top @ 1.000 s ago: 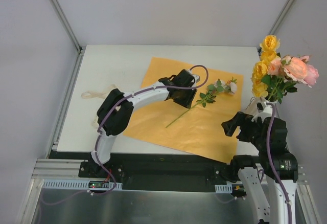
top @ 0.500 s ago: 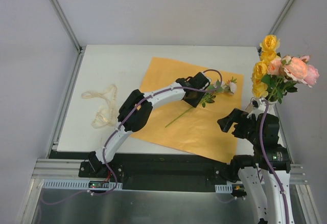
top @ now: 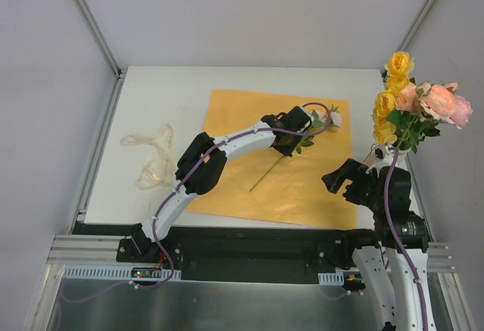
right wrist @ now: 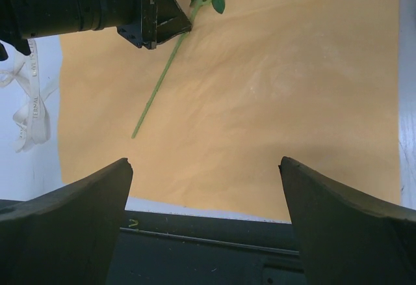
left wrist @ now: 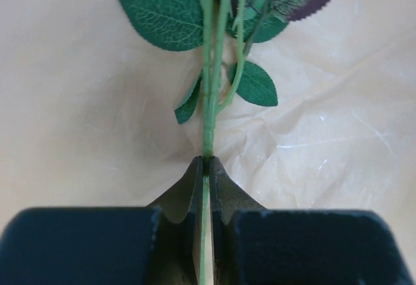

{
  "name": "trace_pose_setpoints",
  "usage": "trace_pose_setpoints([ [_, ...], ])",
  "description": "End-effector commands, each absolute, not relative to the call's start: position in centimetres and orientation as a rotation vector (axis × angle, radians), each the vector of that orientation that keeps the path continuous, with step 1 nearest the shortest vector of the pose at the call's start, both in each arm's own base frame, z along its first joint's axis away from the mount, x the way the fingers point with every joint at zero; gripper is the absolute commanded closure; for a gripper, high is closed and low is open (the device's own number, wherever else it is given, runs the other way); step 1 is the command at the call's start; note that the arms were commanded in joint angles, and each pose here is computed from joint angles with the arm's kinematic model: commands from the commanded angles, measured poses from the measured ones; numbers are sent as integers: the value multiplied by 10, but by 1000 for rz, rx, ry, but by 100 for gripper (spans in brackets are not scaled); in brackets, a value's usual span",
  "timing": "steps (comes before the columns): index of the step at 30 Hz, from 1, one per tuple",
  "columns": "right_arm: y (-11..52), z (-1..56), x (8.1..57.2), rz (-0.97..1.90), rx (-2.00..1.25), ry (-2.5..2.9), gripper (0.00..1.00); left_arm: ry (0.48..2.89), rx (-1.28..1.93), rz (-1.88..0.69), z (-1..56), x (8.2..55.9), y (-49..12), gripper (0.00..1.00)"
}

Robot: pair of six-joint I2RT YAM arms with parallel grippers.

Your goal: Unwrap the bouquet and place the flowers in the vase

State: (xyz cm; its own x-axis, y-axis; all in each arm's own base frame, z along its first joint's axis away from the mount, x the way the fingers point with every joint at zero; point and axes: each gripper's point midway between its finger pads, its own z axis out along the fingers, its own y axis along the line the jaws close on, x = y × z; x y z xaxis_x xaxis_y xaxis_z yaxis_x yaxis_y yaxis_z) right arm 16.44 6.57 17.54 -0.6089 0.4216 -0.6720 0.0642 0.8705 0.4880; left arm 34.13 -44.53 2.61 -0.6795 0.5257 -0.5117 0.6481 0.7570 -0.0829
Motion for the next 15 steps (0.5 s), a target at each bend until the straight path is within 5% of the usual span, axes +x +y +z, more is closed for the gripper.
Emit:
trace_pose_setpoints([
  [1,67,184,174,560,413,2154,0,2359,870,-390,100,347,-452,100],
  [12,83,198,193,737,640,2126,1,2269,719,-519,204,319,-421,100],
  [15,93,199,205,843,744,2096,8,2286,700,-540,212,302,-402,100],
])
